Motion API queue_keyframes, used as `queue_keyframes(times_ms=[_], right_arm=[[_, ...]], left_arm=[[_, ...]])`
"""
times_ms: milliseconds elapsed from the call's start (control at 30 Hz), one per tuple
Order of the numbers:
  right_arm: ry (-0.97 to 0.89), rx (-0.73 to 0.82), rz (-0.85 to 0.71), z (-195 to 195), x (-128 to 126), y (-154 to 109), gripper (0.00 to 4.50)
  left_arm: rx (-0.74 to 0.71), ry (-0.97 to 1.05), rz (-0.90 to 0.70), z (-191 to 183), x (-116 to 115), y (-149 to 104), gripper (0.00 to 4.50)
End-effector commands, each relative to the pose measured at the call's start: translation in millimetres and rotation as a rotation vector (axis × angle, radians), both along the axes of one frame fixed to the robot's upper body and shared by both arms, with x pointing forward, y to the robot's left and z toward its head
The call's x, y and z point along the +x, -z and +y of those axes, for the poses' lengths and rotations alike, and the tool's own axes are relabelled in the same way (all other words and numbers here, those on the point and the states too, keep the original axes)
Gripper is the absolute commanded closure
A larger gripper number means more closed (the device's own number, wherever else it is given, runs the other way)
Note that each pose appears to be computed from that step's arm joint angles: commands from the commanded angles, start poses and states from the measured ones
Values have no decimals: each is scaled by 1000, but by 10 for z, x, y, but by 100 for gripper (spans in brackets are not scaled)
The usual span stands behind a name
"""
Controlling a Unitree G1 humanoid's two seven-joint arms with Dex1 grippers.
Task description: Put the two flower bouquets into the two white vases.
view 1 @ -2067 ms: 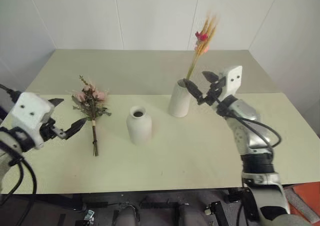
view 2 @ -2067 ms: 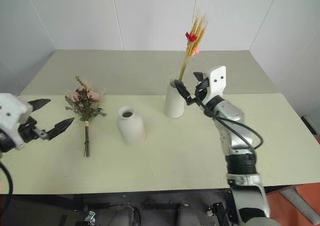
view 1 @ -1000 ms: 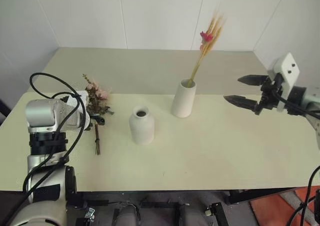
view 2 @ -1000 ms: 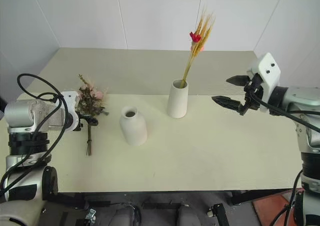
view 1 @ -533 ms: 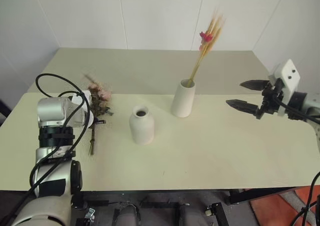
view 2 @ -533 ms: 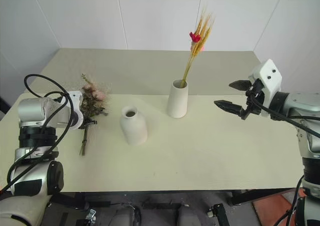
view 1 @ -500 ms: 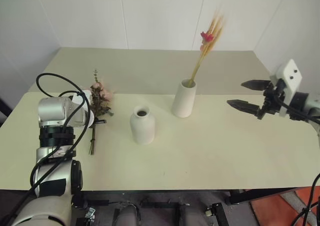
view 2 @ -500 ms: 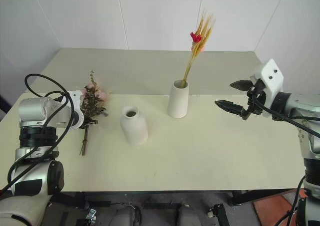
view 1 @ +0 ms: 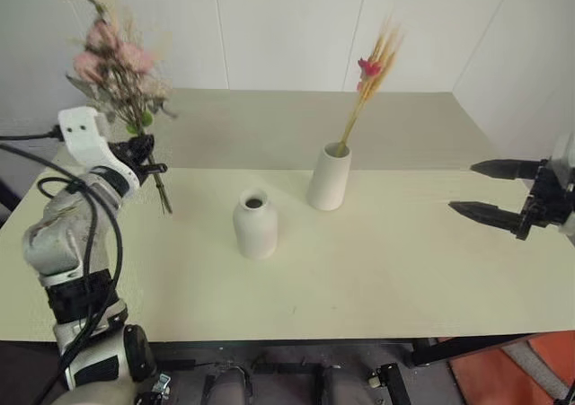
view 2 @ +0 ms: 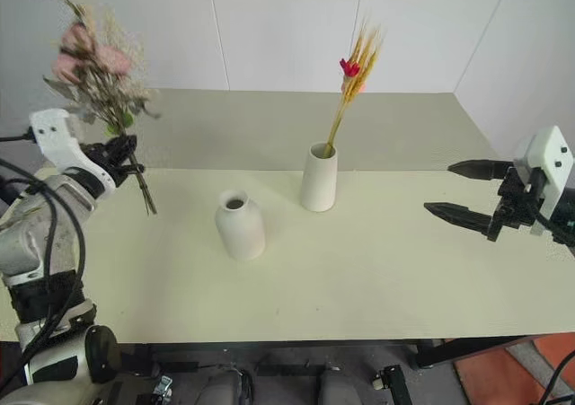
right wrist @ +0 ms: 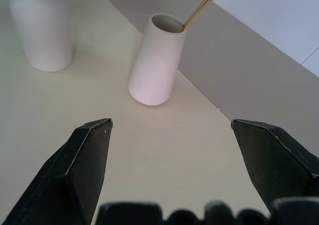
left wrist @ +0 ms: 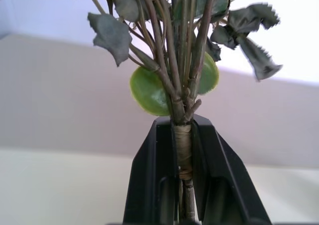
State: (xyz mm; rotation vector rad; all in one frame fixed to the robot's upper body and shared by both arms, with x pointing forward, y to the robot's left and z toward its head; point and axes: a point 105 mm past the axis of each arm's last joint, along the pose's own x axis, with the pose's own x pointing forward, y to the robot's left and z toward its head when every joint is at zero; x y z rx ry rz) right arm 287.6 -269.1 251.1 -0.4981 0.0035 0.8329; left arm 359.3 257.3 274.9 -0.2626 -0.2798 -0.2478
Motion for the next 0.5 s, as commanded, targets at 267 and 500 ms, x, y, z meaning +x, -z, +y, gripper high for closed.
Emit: queue_keyframes(times_ms=[267,500], right_arm=[[3,28,-92,42,-46,-16,0],[52,19,-85,-31,-88,6,0]], left_arm=[[-229,481,-522,-469,-368,-831,439],[-151,708,-427,-857,-300,-666,439]])
